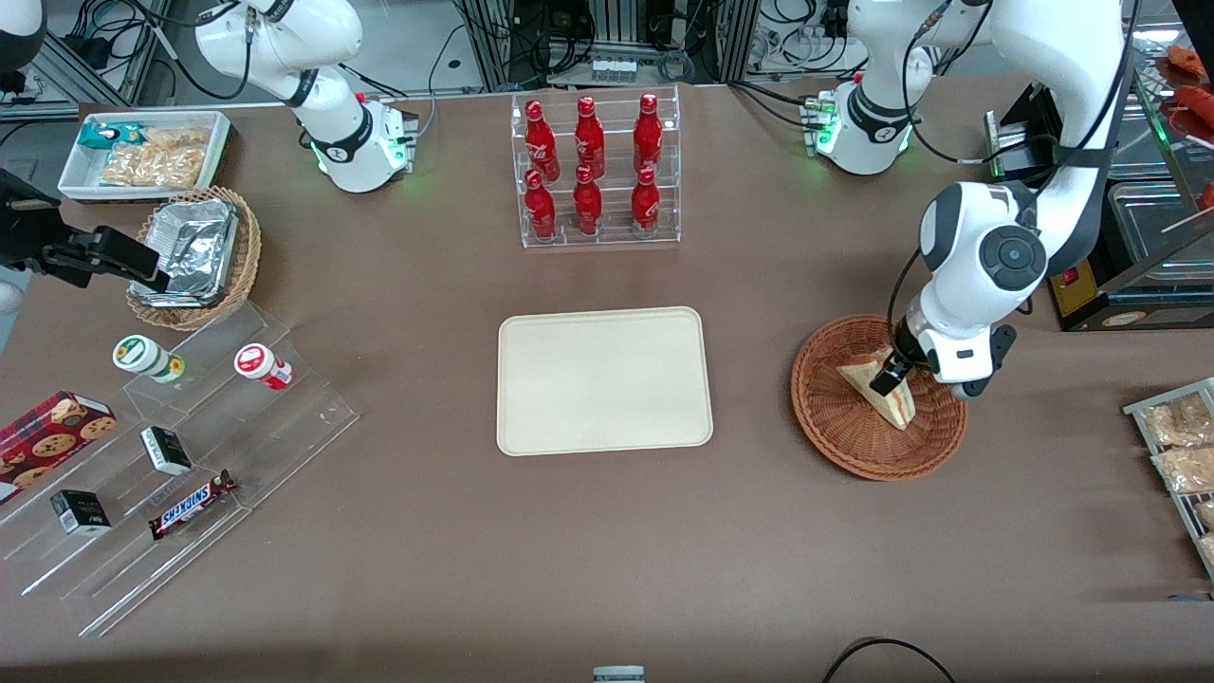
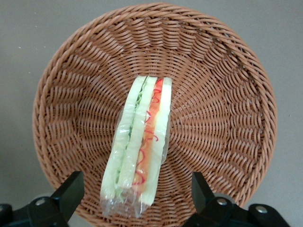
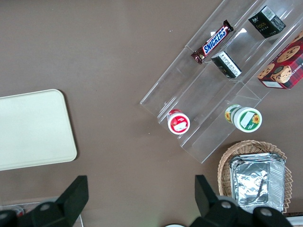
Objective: Place sandwich from basket to tray
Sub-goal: 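Lower the left gripper onto the wrapped sandwich and close on it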
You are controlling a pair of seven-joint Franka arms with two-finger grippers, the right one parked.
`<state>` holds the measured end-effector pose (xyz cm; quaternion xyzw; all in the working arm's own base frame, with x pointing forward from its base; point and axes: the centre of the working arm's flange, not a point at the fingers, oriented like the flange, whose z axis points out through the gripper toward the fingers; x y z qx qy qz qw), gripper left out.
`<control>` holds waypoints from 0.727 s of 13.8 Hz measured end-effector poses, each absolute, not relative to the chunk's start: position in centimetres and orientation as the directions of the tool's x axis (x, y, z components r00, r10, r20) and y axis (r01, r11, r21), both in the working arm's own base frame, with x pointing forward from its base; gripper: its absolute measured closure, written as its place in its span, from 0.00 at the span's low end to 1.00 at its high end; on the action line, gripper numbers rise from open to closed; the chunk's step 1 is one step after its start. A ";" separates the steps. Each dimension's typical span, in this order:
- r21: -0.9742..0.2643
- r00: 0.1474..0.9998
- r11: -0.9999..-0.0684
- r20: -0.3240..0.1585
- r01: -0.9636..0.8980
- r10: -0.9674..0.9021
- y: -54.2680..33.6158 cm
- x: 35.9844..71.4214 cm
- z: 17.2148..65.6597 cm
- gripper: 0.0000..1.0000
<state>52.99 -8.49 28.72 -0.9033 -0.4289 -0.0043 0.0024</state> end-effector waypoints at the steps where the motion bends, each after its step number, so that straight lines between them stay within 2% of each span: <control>1: -0.003 0.630 -0.630 0.008 0.776 0.776 -8.5 53.0 28.1 0.00; 6: -0.001 0.621 -0.621 0.003 0.784 0.784 -8.5 52.9 24.6 0.00; 7: -0.002 0.617 -0.617 0.001 0.787 0.787 -8.5 52.8 24.2 0.07; 10: -0.005 0.614 -0.614 -0.001 0.789 0.789 -8.5 52.8 24.0 0.42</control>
